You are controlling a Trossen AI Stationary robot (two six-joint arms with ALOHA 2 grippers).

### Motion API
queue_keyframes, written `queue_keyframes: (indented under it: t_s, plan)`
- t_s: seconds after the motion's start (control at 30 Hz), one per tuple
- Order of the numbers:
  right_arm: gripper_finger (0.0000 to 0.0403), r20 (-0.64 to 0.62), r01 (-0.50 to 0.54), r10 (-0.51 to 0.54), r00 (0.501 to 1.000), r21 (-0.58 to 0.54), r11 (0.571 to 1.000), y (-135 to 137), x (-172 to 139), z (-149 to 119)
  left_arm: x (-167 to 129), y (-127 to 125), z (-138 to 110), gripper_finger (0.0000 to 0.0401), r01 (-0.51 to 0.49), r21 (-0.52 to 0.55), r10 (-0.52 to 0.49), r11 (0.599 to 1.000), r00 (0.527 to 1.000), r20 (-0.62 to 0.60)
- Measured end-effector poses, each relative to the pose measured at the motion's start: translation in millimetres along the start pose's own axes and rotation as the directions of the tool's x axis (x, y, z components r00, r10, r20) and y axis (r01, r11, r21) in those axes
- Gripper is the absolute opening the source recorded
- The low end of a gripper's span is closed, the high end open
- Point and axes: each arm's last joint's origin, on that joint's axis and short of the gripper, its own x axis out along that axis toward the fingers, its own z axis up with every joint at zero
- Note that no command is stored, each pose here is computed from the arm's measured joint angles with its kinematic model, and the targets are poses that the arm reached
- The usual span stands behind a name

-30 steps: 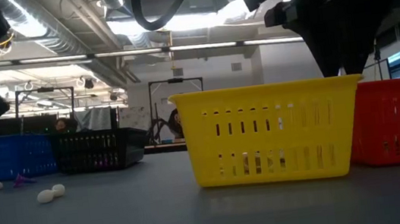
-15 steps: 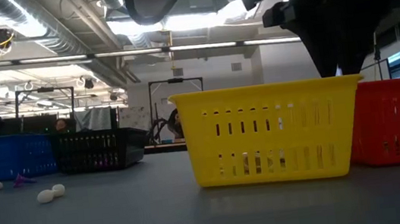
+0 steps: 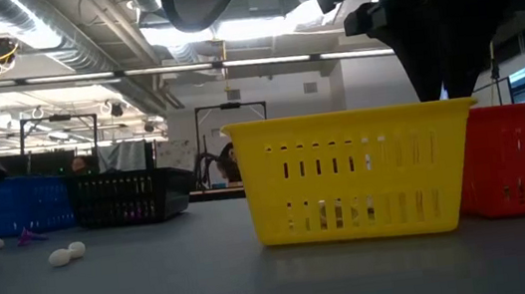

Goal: Sort Halloween decoration
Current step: Put the spider toy into the red bin

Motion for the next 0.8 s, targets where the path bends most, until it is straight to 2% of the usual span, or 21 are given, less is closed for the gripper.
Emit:
queue_keyframes:
  t_s: [0.37,0.57,0.8]
  plan:
    - [0.0138,0.003,-0.001,0.001,1.000,0.000,1.000,0.1,0.0,0.3,-0.4,4.4,-3.1,0.0147,-0.046,0.041,0.048,0.998,0.998,-0.039]
    - [0.0138,0.003,-0.001,0.001,1.000,0.001,1.000,0.1,0.0,0.3,-0.8,6.3,-4.9,0.0147,-0.051,0.167,0.062,0.985,0.996,-0.062]
    - [0.0138,0.003,-0.001,0.001,1.000,0.003,1.000,0.1,0.0,0.3,-0.8,7.0,-5.6,0.0142,-0.049,0.232,0.066,0.971,0.996,-0.068]
